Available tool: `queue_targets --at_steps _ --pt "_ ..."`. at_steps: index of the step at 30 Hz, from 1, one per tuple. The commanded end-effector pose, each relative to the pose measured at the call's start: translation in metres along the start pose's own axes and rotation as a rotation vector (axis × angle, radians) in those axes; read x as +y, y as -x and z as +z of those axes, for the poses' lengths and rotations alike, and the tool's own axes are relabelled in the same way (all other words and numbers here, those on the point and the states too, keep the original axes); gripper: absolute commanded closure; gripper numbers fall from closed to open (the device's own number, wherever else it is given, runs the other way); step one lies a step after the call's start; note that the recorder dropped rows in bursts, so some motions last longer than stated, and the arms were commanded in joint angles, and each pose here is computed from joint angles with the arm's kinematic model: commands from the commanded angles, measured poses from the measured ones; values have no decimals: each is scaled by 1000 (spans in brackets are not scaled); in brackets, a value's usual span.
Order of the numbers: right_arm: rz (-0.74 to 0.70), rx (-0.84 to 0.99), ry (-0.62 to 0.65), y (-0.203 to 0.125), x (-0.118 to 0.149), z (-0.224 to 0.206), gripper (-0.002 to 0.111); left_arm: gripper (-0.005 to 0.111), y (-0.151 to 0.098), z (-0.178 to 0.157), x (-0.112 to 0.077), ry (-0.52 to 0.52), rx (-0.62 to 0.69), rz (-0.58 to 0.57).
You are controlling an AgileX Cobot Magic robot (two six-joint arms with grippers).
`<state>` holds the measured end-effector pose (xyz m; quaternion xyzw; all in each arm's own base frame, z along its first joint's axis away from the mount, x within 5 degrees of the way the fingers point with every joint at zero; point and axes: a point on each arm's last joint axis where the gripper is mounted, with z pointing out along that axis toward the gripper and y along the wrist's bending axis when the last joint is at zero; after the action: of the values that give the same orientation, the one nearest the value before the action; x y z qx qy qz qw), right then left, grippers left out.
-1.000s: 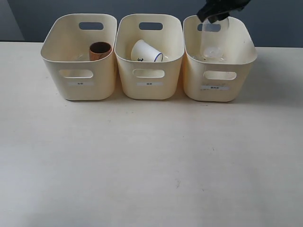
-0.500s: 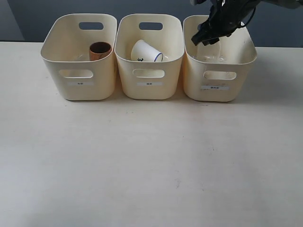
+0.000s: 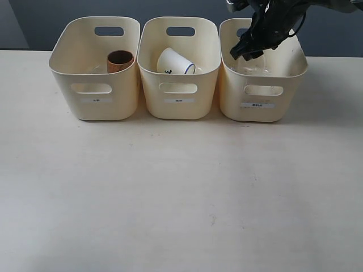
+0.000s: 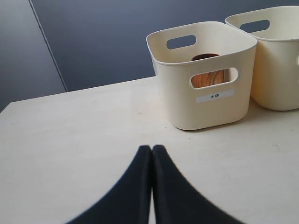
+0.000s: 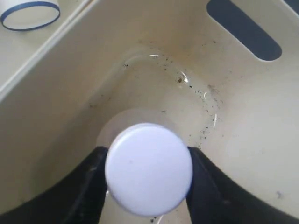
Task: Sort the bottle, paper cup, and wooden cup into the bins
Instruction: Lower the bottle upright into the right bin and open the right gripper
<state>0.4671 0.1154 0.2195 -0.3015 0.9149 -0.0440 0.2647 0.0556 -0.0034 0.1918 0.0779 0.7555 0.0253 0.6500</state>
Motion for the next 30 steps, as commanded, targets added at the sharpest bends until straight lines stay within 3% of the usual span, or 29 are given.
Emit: queue_targets --at_steps 1,9,11,13,14,28,30 --pt "11 103 29 -12 1 5 109 107 0 0 0 -4 -3 -4" --pt "7 171 51 -18 3 4 107 107 0 0 0 -4 -3 -4" --pt "7 171 51 -18 3 4 92 107 0 0 0 -4 -3 -4" --pt "7 165 49 -17 3 4 67 107 0 0 0 -4 -3 -4" --pt "7 160 47 -17 2 4 63 107 0 0 0 -4 -3 -4" --pt "7 111 26 -13 1 5 62 107 0 0 0 -4 -3 -4" --pt "7 111 26 -13 1 5 57 107 0 0 0 -4 -3 -4"
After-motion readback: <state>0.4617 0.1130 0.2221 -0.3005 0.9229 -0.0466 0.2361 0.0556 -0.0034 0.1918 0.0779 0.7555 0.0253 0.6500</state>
